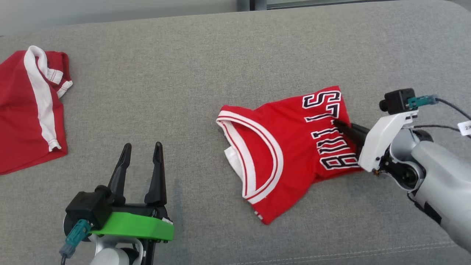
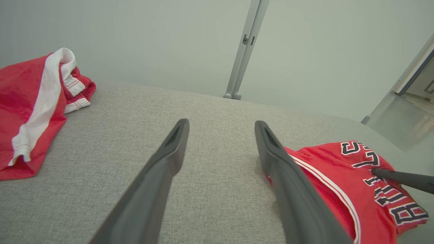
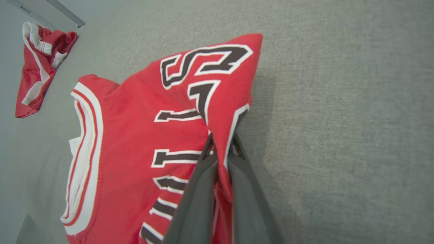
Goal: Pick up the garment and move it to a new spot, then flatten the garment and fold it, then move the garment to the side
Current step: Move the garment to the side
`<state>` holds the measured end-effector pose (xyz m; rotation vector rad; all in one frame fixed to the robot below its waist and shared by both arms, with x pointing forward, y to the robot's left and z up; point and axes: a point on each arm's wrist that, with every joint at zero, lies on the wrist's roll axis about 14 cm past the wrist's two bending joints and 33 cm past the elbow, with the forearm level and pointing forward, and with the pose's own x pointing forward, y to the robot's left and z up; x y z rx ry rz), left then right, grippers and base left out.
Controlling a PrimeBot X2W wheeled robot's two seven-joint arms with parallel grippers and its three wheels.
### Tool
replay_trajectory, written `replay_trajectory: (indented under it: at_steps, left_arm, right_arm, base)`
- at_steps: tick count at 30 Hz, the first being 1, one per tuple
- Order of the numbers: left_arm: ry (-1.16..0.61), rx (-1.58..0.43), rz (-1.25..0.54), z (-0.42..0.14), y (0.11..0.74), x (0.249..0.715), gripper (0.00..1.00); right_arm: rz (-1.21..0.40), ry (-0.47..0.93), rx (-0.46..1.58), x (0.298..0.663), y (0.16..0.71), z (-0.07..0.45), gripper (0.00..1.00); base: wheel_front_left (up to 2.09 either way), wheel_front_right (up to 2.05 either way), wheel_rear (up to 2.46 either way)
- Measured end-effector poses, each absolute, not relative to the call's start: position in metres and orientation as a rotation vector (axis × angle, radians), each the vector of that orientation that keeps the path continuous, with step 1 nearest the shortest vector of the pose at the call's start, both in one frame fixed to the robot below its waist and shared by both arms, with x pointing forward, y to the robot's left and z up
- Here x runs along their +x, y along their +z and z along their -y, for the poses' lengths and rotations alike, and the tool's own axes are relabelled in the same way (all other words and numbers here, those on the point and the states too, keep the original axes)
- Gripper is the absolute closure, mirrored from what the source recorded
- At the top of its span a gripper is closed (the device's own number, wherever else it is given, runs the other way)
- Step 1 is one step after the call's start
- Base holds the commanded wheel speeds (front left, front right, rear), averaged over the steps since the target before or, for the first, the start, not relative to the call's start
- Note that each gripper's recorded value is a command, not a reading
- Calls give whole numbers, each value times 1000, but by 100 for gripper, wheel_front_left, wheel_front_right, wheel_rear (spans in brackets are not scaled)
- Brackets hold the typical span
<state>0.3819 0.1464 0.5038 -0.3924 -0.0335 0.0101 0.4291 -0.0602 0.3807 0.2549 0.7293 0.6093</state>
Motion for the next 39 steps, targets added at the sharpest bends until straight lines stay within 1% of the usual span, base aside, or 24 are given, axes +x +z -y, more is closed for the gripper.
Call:
replay_trajectory:
  at_steps: [9,17,27,39]
  left_arm:
    - [-14,-399,35,-139,504,389,0]
    - [-59,-381,49,-127,509,397,0]
    - [-83,-339,44,-129,507,411,0]
    - [-96,-329,64,-128,511,429,0]
  right_arm:
    - [-635,471,80,476,409,139,100]
    - [-601,344,-34,505,430,203,100]
    - [-543,214,-105,547,455,251,100]
    - [-569,108,-191,569,438,287,100]
  base:
    - [0,0,0]
    - [0,0,0]
    - [0,0,0]
    - [0,0,0]
